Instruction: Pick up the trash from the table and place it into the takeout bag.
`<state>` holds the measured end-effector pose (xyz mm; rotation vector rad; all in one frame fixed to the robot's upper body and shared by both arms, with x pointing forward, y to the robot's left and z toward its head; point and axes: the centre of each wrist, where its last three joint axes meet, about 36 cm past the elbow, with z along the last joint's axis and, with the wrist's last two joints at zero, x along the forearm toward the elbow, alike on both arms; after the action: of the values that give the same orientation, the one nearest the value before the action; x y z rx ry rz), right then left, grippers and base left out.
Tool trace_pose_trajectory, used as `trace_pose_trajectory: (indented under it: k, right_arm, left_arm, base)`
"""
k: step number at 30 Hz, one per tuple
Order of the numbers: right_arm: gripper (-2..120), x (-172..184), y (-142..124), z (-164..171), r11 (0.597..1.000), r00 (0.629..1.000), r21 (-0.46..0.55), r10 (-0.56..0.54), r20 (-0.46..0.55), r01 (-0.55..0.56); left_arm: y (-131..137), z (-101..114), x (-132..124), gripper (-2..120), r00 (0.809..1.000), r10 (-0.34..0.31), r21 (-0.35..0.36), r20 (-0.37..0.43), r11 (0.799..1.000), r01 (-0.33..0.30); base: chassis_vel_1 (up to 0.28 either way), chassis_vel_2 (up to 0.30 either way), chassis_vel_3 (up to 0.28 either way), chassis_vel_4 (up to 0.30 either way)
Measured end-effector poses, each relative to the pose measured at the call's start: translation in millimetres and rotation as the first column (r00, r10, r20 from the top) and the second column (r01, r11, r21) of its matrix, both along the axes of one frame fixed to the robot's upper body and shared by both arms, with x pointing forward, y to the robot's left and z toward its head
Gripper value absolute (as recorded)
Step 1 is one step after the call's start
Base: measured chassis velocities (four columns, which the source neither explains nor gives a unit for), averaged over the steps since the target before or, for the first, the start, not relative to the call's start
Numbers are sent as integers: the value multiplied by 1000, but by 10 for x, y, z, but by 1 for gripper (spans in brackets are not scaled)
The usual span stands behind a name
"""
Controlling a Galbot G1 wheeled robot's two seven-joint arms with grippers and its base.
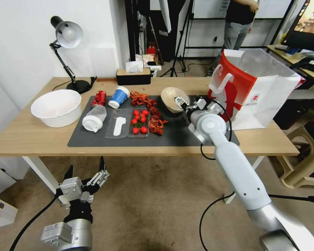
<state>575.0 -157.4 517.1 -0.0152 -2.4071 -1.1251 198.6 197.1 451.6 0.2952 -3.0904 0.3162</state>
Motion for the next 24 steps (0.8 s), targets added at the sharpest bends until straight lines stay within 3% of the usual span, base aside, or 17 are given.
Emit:
trace_pose_trajectory:
  k: [5, 13, 22, 24]
  right_arm:
    - [99, 50, 4, 17, 1000, 999, 25, -4, -45, 6]
    - [78, 105, -40, 14, 999, 996, 49, -20, -83, 24]
    - [47, 102, -52, 20, 999, 995, 46, -16, -94, 20]
    - [36, 94, -44, 10, 999, 995, 43, -16, -98, 20]
  left_arm:
    - [-2, -18, 1, 100, 1000, 0, -2, -3, 1000, 0]
    - [-20, -13, 29, 100, 1000, -6, -11, -3, 1000, 6]
    - [-49, 9, 6, 100, 1000, -16, -18, -7, 1000, 16]
    - [-66, 20, -10, 100, 1000, -19, -22, -8, 1000, 19]
  base:
    - [0, 0, 0, 0]
    - [0, 0, 0, 0]
    - [0, 0, 0, 0]
    - [0, 0, 0, 0]
